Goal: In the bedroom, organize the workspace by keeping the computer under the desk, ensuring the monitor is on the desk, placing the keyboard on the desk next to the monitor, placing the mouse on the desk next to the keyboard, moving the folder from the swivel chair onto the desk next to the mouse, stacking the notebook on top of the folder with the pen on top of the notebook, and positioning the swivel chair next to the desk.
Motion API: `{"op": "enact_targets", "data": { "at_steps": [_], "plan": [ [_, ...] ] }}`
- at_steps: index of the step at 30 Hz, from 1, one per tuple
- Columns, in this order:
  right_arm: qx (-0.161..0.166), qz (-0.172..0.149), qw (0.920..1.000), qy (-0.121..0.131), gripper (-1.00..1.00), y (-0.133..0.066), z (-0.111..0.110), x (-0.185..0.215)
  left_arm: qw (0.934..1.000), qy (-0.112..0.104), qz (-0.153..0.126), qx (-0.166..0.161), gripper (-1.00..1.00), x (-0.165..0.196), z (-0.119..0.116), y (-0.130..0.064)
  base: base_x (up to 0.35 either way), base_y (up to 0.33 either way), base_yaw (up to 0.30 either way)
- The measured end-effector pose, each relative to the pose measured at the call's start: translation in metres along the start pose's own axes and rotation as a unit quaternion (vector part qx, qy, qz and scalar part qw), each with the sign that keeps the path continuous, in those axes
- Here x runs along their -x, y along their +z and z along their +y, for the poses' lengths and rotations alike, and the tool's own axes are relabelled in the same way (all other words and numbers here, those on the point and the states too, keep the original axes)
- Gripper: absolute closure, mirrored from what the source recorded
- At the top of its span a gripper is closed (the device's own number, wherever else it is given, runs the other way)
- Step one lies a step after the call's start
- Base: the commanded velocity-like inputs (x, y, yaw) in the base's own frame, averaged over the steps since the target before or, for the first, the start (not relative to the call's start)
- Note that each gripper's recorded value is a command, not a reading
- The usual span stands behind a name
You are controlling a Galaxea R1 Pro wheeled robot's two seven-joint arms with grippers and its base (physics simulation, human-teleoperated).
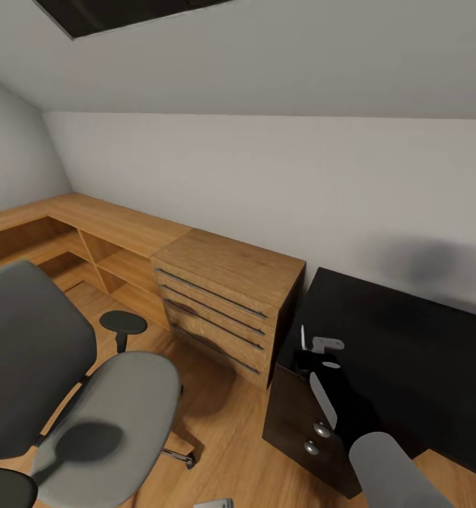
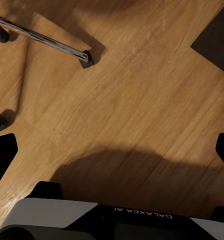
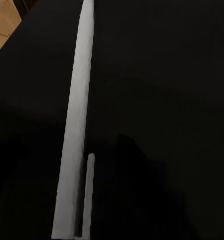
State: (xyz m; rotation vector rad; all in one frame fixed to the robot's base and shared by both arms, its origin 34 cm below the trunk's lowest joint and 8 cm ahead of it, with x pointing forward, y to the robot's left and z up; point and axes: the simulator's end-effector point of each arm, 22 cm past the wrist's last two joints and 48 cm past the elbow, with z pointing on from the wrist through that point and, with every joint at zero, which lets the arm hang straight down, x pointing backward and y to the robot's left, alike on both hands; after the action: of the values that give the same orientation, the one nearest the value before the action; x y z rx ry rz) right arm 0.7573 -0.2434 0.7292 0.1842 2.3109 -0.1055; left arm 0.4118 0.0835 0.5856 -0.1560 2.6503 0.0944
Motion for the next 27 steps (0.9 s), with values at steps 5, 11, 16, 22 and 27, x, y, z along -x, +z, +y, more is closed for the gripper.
{"op": "enact_targets", "data": {
  "at_steps": [5, 11, 16, 22, 27],
  "plan": [
    [0.000, 0.000, 1.0000, 0.000, 1.00, 0.0000, -0.0001, 0.0000, 1.0000, 0.000, 0.000, 0.000, -1.00, -0.0001, 0.0001, 0.0000, 0.000, 0.000, 0.000],
    [0.000, 0.000, 1.0000, 0.000, 1.00, 0.0000, -0.0003, 0.0000, 1.0000, 0.000, 0.000, 0.000, -1.00, -0.0001, -0.0004, -0.0001, 0.000, 0.000, 0.000],
    [0.000, 0.000, 1.0000, 0.000, 1.00, 0.0000, -0.0005, 0.0000, 1.0000, 0.000, 0.000, 0.000, -1.00, -0.0003, -0.0004, -0.0001, 0.000, 0.000, 0.000],
    [0.000, 0.000, 1.0000, 0.000, 1.00, 0.0000, -0.0005, 0.0000, 1.0000, 0.000, 0.000, 0.000, -1.00, -0.0002, -0.0002, -0.0001, 0.000, 0.000, 0.000],
    [-0.001, 0.000, 1.0000, 0.000, 1.00, 0.0000, -0.0006, 0.0000, 1.0000, 0.000, 0.000, 0.000, -1.00, -0.0003, 0.0002, 0.0001, 0.000, 0.000, 0.000]
  ]
}}
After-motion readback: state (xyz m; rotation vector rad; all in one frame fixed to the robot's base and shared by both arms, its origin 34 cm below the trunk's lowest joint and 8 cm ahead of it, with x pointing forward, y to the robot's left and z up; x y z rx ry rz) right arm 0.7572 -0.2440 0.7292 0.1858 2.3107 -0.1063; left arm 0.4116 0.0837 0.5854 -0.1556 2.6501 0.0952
